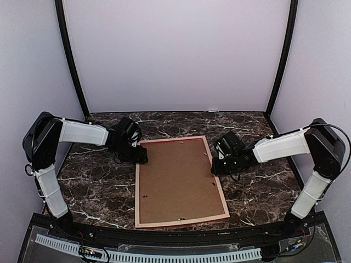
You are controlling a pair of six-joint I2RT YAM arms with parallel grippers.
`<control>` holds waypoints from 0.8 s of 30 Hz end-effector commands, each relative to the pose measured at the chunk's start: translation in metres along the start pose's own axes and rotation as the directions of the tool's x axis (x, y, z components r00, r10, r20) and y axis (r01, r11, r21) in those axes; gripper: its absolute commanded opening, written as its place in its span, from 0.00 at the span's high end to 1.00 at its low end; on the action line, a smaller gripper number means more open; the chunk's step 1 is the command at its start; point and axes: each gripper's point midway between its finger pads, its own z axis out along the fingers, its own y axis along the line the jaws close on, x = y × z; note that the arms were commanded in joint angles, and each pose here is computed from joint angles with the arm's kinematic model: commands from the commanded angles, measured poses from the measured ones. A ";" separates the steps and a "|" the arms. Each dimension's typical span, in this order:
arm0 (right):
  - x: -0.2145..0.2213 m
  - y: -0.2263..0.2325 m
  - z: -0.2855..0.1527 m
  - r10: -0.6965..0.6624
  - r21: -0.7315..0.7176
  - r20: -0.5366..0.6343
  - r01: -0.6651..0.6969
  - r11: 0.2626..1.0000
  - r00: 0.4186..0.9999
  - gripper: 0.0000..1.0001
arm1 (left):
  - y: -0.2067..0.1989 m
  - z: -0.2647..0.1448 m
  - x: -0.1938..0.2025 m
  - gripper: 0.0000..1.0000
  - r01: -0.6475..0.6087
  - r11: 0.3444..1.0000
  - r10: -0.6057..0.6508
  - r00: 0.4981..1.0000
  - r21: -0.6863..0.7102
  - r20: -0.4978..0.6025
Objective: Put the photo into the frame
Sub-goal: Press the fastener onto the backboard.
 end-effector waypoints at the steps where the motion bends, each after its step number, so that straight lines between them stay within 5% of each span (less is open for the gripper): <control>1: 0.029 -0.010 0.016 -0.017 0.009 -0.093 0.018 1.000 0.996 0.84 | 0.002 -0.008 -0.017 0.26 0.054 0.998 -0.055 0.998 0.030 0.042; 24: 0.030 -0.010 0.018 -0.014 0.012 -0.098 0.015 1.000 0.995 0.84 | 0.019 0.013 0.003 0.28 0.051 0.999 -0.050 0.997 0.003 -0.060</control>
